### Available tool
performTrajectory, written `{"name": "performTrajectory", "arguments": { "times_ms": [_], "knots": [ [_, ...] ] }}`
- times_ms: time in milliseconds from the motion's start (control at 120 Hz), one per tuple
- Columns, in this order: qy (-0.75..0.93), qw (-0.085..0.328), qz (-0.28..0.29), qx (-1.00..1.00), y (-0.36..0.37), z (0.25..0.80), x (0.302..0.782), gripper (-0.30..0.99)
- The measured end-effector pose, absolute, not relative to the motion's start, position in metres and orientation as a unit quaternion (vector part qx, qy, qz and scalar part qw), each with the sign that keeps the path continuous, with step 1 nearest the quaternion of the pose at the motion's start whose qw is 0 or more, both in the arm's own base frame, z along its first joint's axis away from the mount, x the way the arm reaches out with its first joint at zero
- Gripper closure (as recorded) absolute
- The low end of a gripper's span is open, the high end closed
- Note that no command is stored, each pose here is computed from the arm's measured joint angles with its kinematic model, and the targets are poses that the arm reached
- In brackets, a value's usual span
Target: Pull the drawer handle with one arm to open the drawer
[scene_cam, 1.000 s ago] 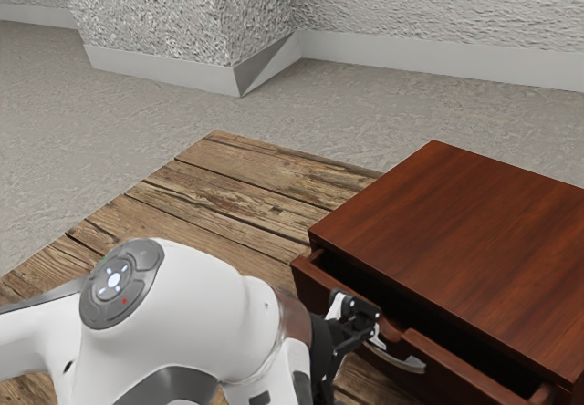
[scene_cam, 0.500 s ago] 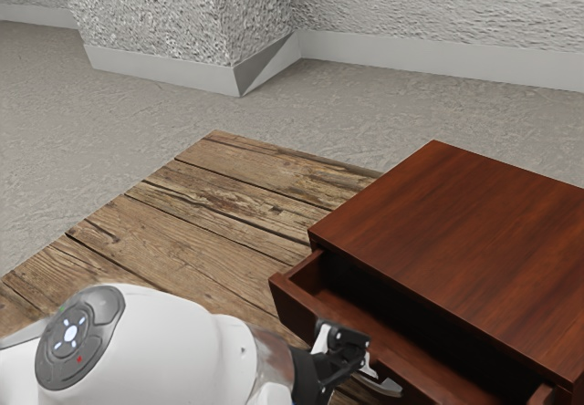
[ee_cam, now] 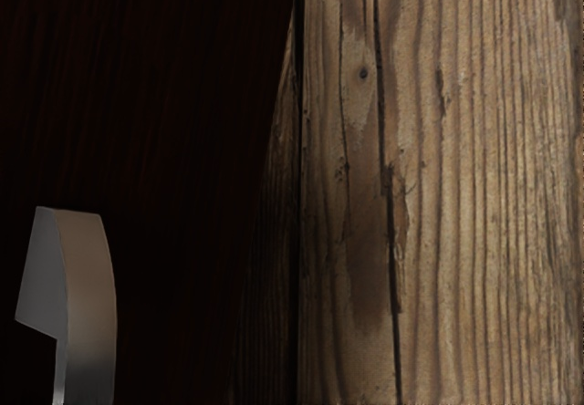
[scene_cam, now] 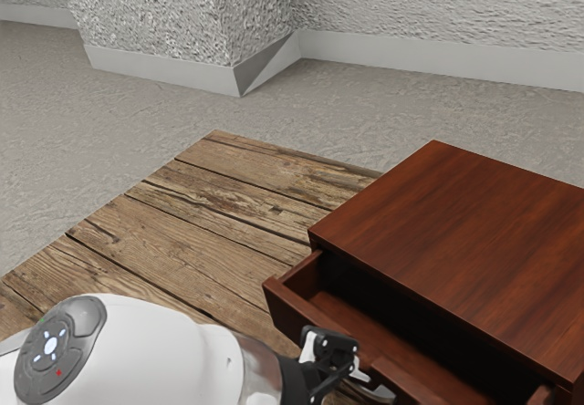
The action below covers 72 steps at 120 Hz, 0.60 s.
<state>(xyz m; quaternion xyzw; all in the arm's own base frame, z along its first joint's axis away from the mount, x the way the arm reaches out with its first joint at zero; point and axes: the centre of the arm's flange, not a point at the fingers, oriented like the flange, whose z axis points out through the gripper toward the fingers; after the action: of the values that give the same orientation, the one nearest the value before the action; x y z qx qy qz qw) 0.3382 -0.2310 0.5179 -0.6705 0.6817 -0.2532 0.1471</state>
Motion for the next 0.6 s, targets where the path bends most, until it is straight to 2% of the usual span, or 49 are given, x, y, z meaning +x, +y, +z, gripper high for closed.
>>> {"name": "performTrajectory", "arguments": {
  "times_ms": [242,375,442,600],
  "knots": [
    [0.677,0.151,-0.242,-0.678,-0.224,0.515,0.332,-0.01],
    [0.676,0.154,-0.240,-0.679,-0.226,0.516,0.325,0.03],
    [0.676,0.156,-0.237,-0.680,-0.225,0.514,0.321,-0.02],
    [0.673,0.154,-0.238,-0.684,-0.228,0.515,0.315,0.00]
  ]
}}
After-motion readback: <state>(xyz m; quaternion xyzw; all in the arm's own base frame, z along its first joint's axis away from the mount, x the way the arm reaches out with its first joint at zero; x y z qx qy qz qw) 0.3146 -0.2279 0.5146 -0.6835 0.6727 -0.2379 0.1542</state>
